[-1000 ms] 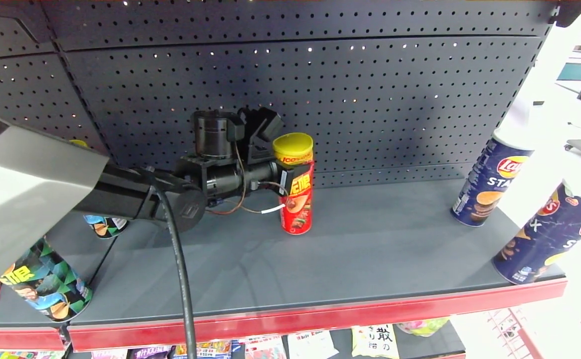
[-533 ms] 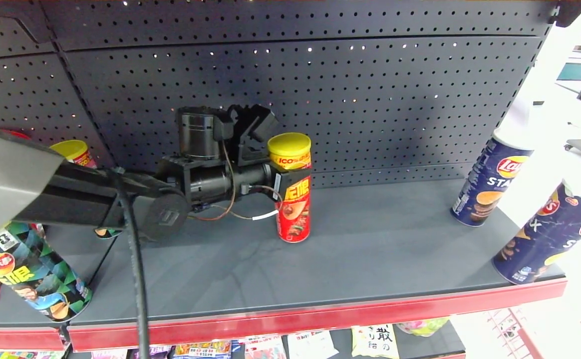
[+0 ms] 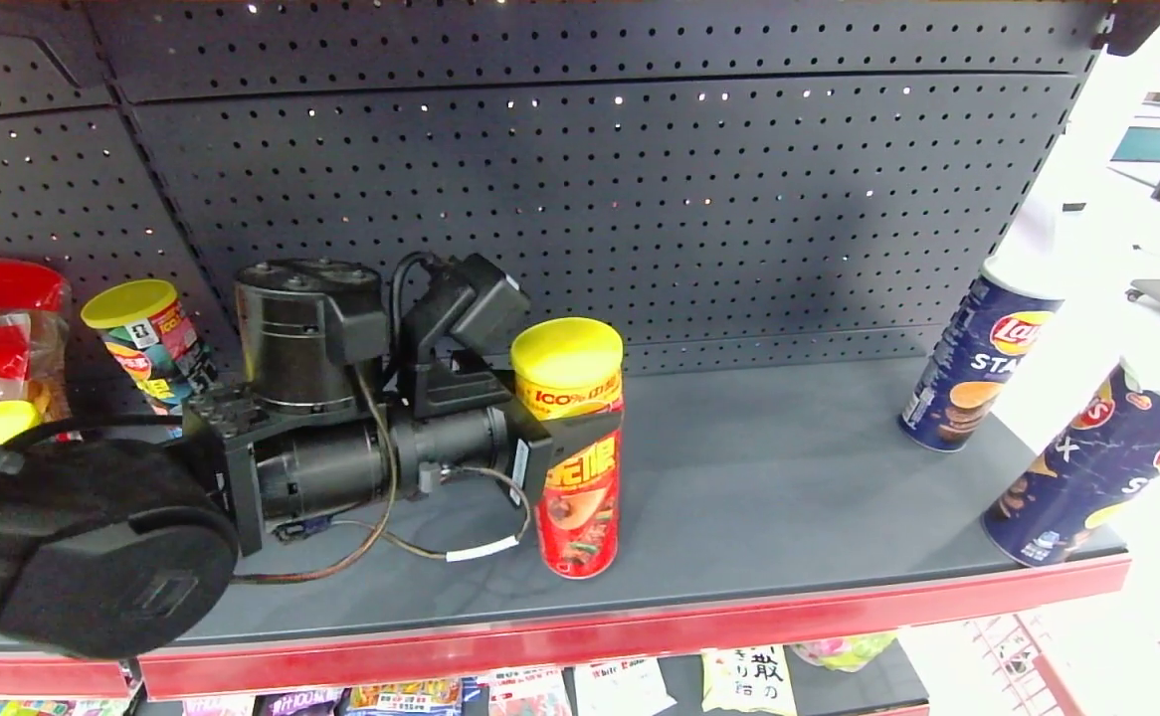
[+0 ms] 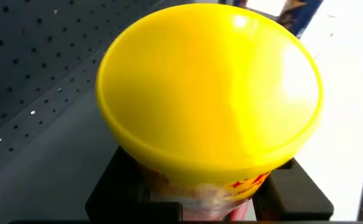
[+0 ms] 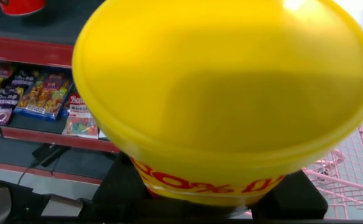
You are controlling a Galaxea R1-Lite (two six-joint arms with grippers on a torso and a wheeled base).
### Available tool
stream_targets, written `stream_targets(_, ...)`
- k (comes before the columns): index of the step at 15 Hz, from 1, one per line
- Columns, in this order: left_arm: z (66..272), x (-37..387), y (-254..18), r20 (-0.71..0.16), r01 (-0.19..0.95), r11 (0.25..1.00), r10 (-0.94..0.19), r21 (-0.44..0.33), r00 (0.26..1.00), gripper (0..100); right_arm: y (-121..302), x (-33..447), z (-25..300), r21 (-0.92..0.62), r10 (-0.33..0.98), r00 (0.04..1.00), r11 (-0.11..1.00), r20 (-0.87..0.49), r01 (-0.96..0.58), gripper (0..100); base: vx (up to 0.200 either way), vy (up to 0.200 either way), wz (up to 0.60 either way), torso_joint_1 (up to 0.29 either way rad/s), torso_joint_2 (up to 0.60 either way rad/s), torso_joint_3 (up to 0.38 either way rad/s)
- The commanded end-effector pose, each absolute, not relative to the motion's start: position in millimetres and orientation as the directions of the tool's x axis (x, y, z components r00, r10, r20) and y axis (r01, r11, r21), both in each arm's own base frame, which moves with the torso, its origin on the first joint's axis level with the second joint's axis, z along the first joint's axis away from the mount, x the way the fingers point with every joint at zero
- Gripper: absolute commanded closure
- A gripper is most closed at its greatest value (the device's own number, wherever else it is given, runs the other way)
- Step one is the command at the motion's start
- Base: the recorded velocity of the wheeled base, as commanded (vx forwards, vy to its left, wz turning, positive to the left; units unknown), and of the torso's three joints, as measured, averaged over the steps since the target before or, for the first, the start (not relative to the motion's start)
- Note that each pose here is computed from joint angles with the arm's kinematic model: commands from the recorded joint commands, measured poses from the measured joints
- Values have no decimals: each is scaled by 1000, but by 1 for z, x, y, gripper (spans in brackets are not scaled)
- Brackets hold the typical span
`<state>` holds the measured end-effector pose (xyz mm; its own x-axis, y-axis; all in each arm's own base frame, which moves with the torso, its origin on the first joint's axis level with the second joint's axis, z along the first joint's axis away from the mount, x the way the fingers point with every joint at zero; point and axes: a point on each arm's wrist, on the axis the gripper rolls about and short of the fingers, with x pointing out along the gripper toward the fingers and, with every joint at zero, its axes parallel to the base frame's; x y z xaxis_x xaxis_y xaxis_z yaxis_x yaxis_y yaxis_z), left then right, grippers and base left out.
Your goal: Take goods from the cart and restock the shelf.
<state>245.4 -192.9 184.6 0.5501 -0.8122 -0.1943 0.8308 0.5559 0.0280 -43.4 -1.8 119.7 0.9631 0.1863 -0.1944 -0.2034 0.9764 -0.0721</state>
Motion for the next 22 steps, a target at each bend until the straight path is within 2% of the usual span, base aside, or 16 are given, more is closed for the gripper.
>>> stream_targets(1, 182, 234, -193, -194, 841, 540, -823, 30, 535, 100, -2, -43, 120, -73, 187, 963, 976, -194, -205, 100, 0, 0, 0, 0, 0, 0)
stream_targets(6, 169, 231, -189, -200, 812, 583, -791, 41, 578, 100, -2, -44, 121, -73, 187, 964, 976, -190, -204, 100, 0, 0, 0, 0, 0, 0)
stream_targets(9, 162, 227, -187, -211, 813, 581, -791, 38, 575, 100, -2, -44, 121, -73, 187, 964, 976, -190, -204, 100, 0, 0, 0, 0, 0, 0)
stream_targets(17, 161, 220, -190, -212, 818, 574, -796, 31, 566, 100, -2, -45, 123, -74, 188, 965, 976, -182, -204, 100, 0, 0, 0, 0, 0, 0)
stream_targets(22, 141, 212, -182, -253, 816, 578, -786, 20, 564, 100, -2, -45, 124, -75, 186, 966, 977, -178, -202, 100, 0, 0, 0, 0, 0, 0)
